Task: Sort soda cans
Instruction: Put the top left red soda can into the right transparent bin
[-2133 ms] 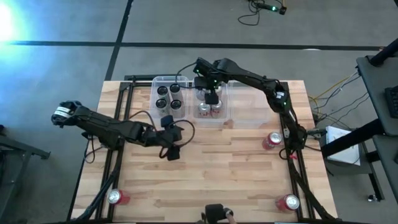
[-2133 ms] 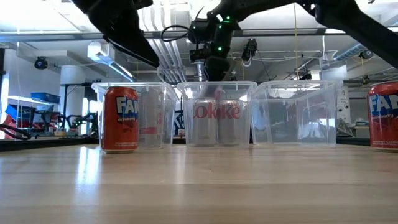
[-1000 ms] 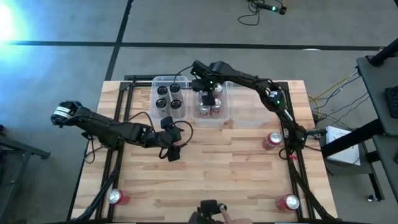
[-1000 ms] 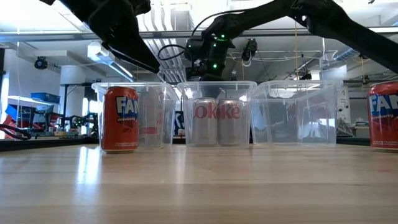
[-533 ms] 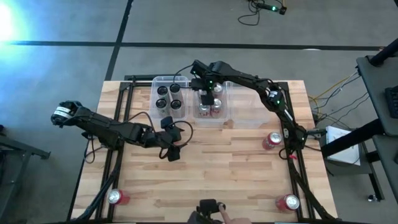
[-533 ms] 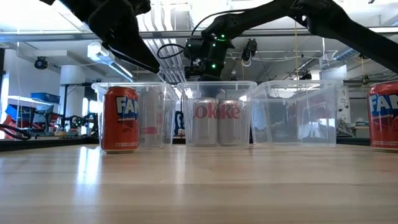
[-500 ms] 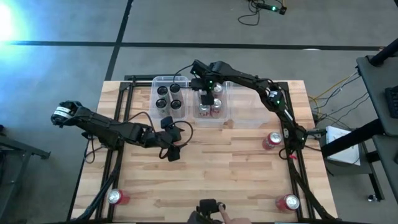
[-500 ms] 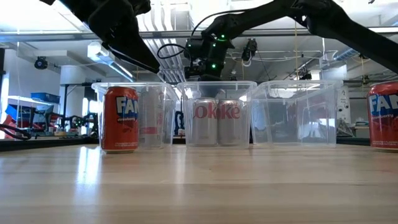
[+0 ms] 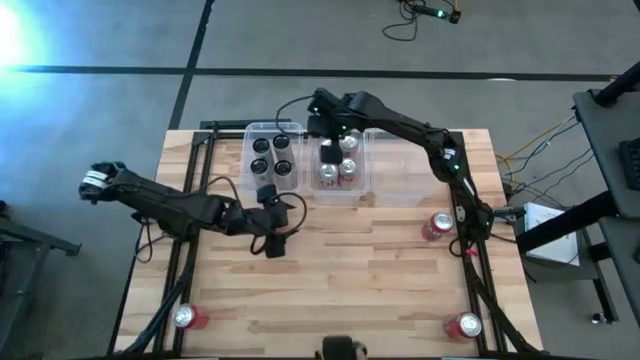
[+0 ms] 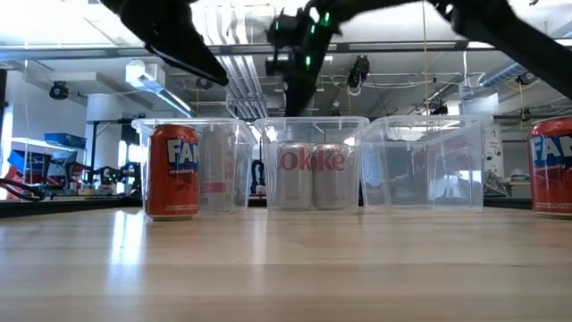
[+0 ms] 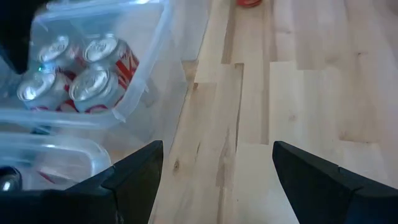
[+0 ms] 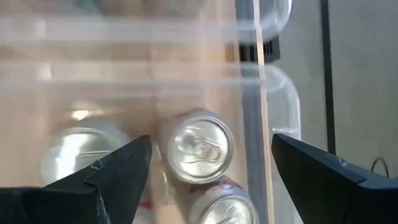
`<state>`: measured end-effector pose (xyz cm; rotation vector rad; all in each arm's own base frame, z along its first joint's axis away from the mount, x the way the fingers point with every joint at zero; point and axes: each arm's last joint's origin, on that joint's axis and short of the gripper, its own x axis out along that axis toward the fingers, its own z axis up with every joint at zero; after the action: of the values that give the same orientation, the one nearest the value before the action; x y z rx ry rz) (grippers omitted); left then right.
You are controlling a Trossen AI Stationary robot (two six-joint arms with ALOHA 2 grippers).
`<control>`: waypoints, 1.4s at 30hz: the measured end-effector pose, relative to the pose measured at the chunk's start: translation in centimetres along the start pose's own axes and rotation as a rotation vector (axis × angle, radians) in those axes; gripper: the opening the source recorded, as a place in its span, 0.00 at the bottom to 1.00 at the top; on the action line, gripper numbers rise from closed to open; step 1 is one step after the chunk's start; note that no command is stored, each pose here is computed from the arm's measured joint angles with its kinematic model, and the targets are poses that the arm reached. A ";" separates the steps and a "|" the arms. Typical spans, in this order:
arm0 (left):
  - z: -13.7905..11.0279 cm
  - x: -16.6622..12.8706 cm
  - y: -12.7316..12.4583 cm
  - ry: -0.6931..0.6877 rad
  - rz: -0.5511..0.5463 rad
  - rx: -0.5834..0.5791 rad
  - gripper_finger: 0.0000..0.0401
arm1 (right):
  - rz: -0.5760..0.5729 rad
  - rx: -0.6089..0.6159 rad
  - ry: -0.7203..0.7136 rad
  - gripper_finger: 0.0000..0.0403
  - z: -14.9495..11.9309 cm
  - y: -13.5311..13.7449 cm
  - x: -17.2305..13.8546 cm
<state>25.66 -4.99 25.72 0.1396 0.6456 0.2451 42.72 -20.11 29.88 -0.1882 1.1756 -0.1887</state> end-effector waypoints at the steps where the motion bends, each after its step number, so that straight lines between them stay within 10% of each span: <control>1: 0.2 -0.4 0.0 0.001 -0.005 0.011 0.71 | -0.002 -0.003 -0.020 0.80 0.3 0.6 -1.0; 16: -4.7 -8.4 2.7 0.230 -0.002 -0.238 0.71 | 0.078 -0.067 -0.205 0.68 2.6 14.7 -13.1; 28: -12.7 -3.1 1.3 0.194 0.037 -0.194 0.71 | 0.028 -0.083 -0.095 0.60 1.6 21.5 -14.0; 42: -12.8 0.6 0.2 0.124 0.110 -0.103 0.71 | 0.041 -0.029 -0.073 0.61 1.3 22.5 -14.1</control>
<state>18.29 -3.92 15.27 0.0607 0.7482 0.3945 39.75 5.17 37.52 -0.1950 1.1088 -0.1279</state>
